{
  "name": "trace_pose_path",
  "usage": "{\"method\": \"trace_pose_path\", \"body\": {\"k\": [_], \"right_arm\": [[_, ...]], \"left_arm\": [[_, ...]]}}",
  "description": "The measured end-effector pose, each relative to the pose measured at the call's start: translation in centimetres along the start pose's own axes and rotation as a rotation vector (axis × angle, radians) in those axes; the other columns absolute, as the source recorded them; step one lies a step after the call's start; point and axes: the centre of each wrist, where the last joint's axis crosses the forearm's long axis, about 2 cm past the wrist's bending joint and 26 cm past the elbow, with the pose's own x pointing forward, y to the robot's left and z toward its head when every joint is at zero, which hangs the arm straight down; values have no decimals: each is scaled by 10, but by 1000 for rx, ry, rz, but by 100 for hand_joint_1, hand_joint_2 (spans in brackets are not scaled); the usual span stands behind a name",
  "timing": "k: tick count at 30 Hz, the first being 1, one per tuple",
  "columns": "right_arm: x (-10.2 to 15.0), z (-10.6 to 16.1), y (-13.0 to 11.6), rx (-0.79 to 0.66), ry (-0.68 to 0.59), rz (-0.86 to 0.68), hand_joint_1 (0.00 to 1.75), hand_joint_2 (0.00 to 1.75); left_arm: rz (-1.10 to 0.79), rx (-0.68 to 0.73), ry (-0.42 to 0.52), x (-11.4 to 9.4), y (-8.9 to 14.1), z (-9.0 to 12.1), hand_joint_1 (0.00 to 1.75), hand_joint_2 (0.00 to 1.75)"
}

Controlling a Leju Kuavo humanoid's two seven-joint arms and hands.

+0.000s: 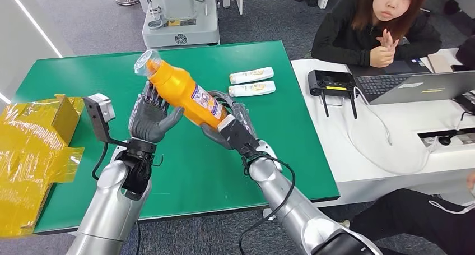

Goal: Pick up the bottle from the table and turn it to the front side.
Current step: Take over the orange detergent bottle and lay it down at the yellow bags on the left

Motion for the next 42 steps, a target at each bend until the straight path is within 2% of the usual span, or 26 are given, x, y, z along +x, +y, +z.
{"method": "trace_pose_path", "body": {"k": [5, 11, 14, 18, 22, 42], "right_arm": [[5, -4, 13, 37, 9, 6, 175, 175], [7, -4, 25, 71, 19, 73, 175, 175], [7, -2, 29, 87, 21, 102, 175, 175], [5, -1, 32, 102, 28, 120, 175, 175], [4, 0, 32, 112, 38, 134, 175, 175], [-1, 3, 33, 127, 48, 153, 175, 175]], "left_arm": [[-124, 35, -14, 0, 5, -15, 0, 175], [-249, 76, 22, -11, 22, -18, 0, 175], [-226, 77, 69, -18, 30, -15, 0, 175], [-99, 49, 168, -29, 38, -7, 0, 175], [-42, 46, 212, -35, 44, -1, 174, 175], [-2, 48, 232, -40, 48, 5, 175, 175]]}}
